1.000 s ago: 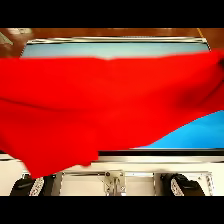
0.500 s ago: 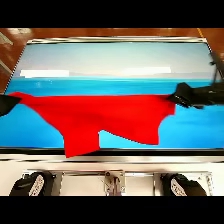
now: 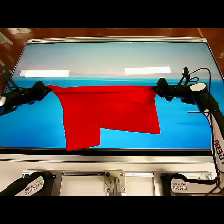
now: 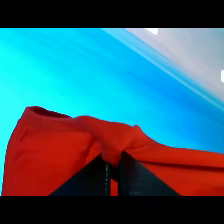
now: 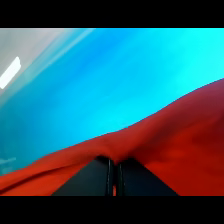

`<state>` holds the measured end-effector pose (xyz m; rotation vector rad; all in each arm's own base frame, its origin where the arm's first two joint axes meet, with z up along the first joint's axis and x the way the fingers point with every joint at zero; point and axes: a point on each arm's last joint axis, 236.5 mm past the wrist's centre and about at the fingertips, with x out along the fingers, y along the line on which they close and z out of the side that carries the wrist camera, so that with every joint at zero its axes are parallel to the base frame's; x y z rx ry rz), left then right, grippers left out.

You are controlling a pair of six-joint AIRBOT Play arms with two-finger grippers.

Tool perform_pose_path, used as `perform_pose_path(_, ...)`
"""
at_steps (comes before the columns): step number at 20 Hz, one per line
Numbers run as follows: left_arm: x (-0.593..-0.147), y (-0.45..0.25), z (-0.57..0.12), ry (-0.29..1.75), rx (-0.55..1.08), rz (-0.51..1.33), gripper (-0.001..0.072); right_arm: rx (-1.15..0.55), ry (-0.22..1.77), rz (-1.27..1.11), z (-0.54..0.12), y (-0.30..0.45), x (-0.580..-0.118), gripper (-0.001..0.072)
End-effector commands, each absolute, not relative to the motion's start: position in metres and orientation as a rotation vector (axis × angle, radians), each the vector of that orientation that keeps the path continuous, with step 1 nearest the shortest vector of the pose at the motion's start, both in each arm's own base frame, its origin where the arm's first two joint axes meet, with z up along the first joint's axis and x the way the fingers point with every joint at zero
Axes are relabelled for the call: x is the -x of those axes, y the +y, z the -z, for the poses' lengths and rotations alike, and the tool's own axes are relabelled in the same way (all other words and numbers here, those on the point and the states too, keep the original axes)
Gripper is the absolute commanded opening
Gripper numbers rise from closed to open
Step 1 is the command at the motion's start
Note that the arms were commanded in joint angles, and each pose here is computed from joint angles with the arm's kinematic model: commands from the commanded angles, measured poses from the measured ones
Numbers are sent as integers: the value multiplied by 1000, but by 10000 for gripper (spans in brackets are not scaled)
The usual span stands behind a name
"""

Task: Fold the shirts.

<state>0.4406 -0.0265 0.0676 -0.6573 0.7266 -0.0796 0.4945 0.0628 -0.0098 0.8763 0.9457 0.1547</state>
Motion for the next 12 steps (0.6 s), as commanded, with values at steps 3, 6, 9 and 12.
perform_pose_path(3,-473,-37,36,829,678,6,49,-935,963,-123,47,62,-505,94)
perform_pose_path(6,-470,-44,49,868,678,15,87,-963,968,-136,44,66,-504,259)
perform_pose_path(9,-477,-28,18,848,632,72,567,-972,982,-245,21,71,-499,600)
perform_pose_path(12,-455,10,-2,965,588,127,603,-886,1038,-324,-5,49,-473,600)
